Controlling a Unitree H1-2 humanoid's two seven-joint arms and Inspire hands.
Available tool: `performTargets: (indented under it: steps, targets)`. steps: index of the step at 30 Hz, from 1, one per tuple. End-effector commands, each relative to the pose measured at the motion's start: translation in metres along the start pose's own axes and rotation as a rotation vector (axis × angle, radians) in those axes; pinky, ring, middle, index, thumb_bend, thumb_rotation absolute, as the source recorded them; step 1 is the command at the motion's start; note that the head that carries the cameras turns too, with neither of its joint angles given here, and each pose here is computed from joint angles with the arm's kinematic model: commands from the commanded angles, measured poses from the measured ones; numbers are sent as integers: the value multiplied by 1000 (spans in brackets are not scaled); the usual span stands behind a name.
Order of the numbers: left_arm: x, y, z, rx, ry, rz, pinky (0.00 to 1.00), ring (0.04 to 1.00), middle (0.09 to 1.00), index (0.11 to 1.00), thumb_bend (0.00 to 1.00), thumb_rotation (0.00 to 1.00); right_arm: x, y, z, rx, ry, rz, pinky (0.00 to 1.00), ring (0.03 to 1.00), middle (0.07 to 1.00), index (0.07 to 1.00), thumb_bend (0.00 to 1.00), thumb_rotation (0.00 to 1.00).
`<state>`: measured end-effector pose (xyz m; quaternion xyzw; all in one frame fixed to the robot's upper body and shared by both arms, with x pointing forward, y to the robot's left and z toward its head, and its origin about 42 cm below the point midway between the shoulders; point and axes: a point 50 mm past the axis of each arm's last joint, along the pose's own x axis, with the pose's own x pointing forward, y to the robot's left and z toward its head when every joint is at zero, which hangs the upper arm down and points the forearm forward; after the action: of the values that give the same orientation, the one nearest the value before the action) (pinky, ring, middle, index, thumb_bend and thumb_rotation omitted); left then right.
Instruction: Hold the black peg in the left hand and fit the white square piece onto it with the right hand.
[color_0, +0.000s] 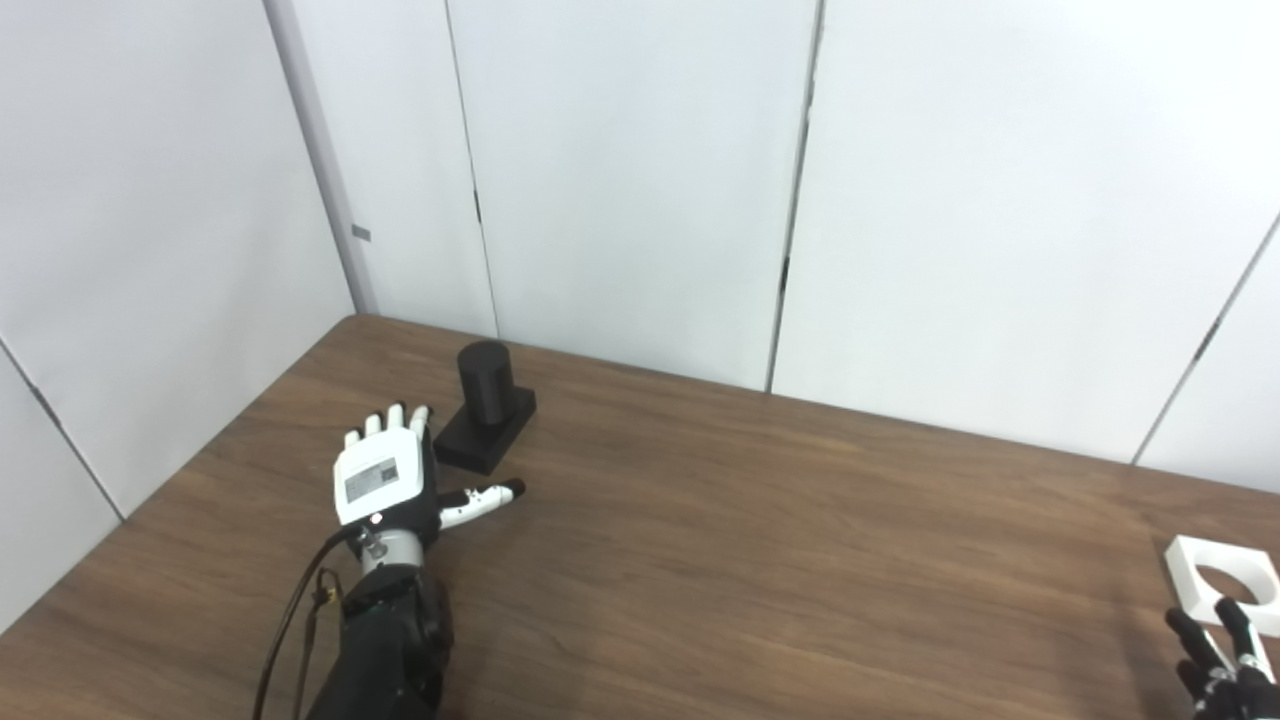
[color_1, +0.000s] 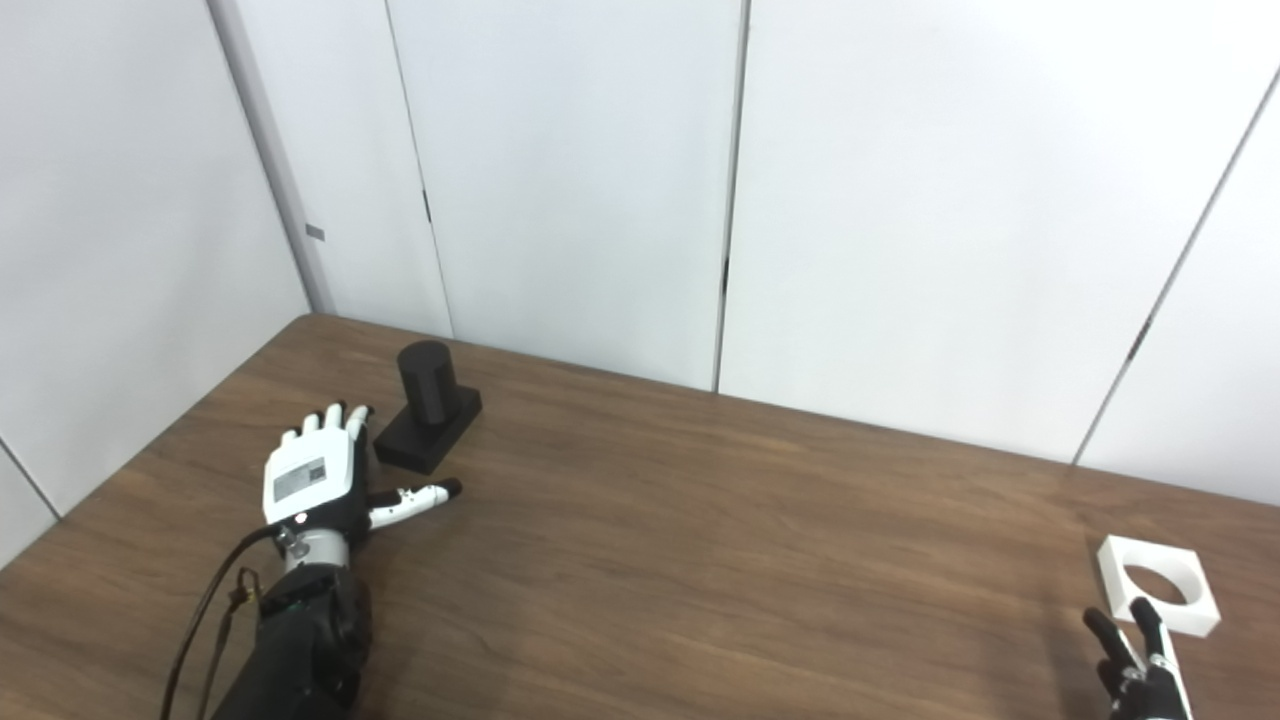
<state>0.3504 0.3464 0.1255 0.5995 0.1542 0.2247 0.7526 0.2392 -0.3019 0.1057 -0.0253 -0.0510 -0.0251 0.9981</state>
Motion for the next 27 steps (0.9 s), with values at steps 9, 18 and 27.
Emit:
performTargets:
  steps: [9, 18, 27]
  targets:
    - [32, 14, 17, 13, 12, 75, 1000, 1000, 996, 889, 997, 761, -27, 7, -24, 36, 92, -22, 1000, 978, 917, 1000, 588, 1000]
    - [45, 13, 20, -10, 50, 86, 1000, 998, 982, 871, 981, 763, -27, 8, -24, 43, 99, -22, 1000, 974, 912, 1000, 644, 1000]
    - [54, 17, 24, -14, 62, 109, 1000, 992, 969, 859, 958, 765, -28, 7, -23, 29, 99, -18, 1000, 982, 921, 1000, 652, 1000]
